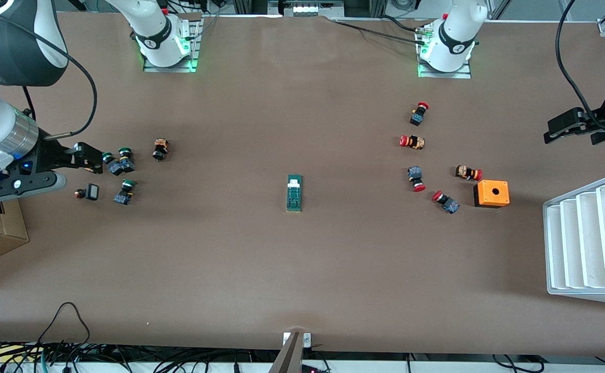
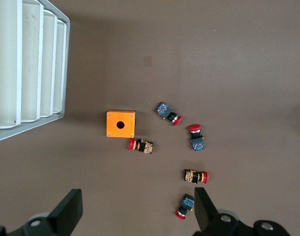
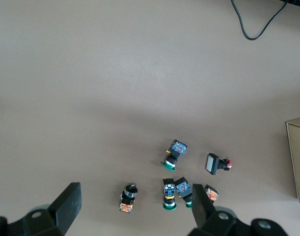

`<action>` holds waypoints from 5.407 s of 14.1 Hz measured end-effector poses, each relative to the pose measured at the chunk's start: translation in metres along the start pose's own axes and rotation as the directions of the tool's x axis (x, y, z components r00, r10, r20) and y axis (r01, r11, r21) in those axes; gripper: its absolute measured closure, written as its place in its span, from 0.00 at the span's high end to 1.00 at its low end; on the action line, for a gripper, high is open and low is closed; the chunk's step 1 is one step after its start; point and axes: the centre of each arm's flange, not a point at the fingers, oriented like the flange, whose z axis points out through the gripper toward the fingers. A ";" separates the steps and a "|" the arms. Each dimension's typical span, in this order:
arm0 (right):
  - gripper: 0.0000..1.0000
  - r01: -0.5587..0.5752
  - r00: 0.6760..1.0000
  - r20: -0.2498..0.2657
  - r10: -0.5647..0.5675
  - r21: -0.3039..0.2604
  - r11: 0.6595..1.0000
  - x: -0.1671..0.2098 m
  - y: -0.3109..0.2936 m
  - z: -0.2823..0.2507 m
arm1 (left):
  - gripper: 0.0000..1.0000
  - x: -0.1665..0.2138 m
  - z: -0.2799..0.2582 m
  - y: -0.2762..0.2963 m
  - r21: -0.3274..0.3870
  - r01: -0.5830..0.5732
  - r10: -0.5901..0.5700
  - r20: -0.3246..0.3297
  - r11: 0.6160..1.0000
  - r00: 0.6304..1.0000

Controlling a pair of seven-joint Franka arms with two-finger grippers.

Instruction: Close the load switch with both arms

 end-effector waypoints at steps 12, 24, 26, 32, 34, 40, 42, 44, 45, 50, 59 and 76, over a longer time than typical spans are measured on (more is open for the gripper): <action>1.00 -0.001 1.000 0.001 0.001 -0.001 1.000 0.000 0.001 0.000 | 1.00 0.022 0.061 0.245 -0.149 0.026 -0.042 -0.105 0.988 0.994; 1.00 0.012 1.000 -0.022 -0.012 -0.008 1.000 -0.001 0.021 -0.002 | 1.00 -0.075 0.188 0.482 -0.062 0.168 -0.178 -0.415 0.984 0.892; 1.00 0.073 0.997 -0.036 -0.073 -0.013 0.997 -0.001 0.033 -0.003 | 1.00 -0.101 0.235 0.500 -0.071 0.173 -0.185 -0.486 0.982 0.854; 0.99 0.199 0.980 -0.021 -0.199 -0.012 0.980 -0.005 0.048 0.000 | 1.00 -0.189 0.382 0.527 -0.098 0.099 -0.139 -0.690 0.990 0.711; 0.99 0.187 0.982 -0.029 -0.187 0.015 0.982 -0.005 0.047 0.003 | 1.00 -0.201 0.419 0.525 -0.091 0.070 -0.115 -0.736 0.993 0.667; 0.99 -0.109 0.994 0.010 0.109 0.119 0.987 0.012 0.014 0.032 | 1.00 -0.211 0.492 0.527 -0.068 -0.033 -0.042 -0.862 0.997 0.505; 0.99 -0.225 0.974 0.028 0.223 0.125 0.966 0.024 -0.016 0.046 | 1.00 -0.209 0.518 0.525 -0.066 -0.032 -0.043 -0.876 0.997 0.480; 0.99 -0.353 0.936 0.058 0.348 0.167 0.921 0.036 -0.053 0.063 | 1.00 -0.205 0.534 0.527 -0.064 -0.034 -0.041 -0.886 0.997 0.461; 0.99 -0.410 0.912 0.070 0.404 0.182 0.894 0.041 -0.071 0.071 | 1.00 -0.202 0.541 0.529 -0.062 -0.034 -0.040 -0.892 0.997 0.450; 0.99 -0.644 0.764 0.107 0.636 0.175 0.745 0.061 -0.148 0.112 | 1.00 -0.190 0.562 0.530 -0.059 -0.036 -0.038 -0.904 0.998 0.426; 0.75 -0.859 0.506 0.139 0.851 0.172 0.482 0.062 -0.309 0.190 | 0.59 -0.191 0.570 0.527 -0.033 -0.033 -0.018 -0.921 0.999 0.388; 0.54 -0.984 0.169 0.157 0.973 0.078 0.158 0.021 -0.431 0.292 | 0.52 -0.192 0.572 0.528 -0.027 -0.023 -0.016 -0.928 0.999 0.373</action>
